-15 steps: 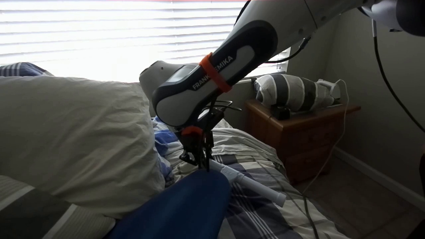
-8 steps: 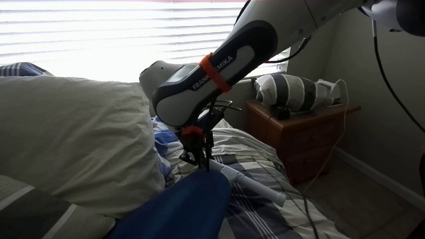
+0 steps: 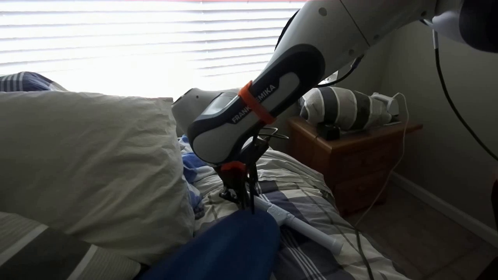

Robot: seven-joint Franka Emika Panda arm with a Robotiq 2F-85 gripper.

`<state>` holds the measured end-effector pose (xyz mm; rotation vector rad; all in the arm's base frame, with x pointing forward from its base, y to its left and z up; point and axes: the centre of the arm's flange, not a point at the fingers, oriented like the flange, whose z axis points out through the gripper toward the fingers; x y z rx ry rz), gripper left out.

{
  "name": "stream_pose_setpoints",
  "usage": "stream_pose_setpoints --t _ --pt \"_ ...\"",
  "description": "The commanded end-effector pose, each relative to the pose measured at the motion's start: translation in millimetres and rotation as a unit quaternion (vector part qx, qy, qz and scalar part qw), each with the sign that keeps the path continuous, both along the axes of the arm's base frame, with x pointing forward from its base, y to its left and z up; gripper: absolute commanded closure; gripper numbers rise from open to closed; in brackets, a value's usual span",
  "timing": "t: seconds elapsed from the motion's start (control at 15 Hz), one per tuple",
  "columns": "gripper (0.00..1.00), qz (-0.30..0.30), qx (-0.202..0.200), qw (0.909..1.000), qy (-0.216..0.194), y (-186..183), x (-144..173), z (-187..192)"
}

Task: Move the ironing board slightly to the right

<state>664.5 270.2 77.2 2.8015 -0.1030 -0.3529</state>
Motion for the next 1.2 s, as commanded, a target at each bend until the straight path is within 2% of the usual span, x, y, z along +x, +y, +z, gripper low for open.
stream_pose_setpoints --t 0.0,0.33,0.93,1.0,1.13 --pt "0.91 -0.037 -0.056 0.9976 -0.016 -68.8 6.8 36.3" --pt "0.91 -0.036 -0.076 0.9955 -0.044 -82.0 16.7 38.6" --pt "0.91 -0.069 -0.067 0.9943 -0.046 -97.1 18.1 34.4" --pt "0.66 -0.021 -0.016 0.9995 -0.019 -34.4 6.0 -3.5" --pt "0.66 -0.023 -0.016 0.9994 -0.019 -36.5 5.5 -4.2"
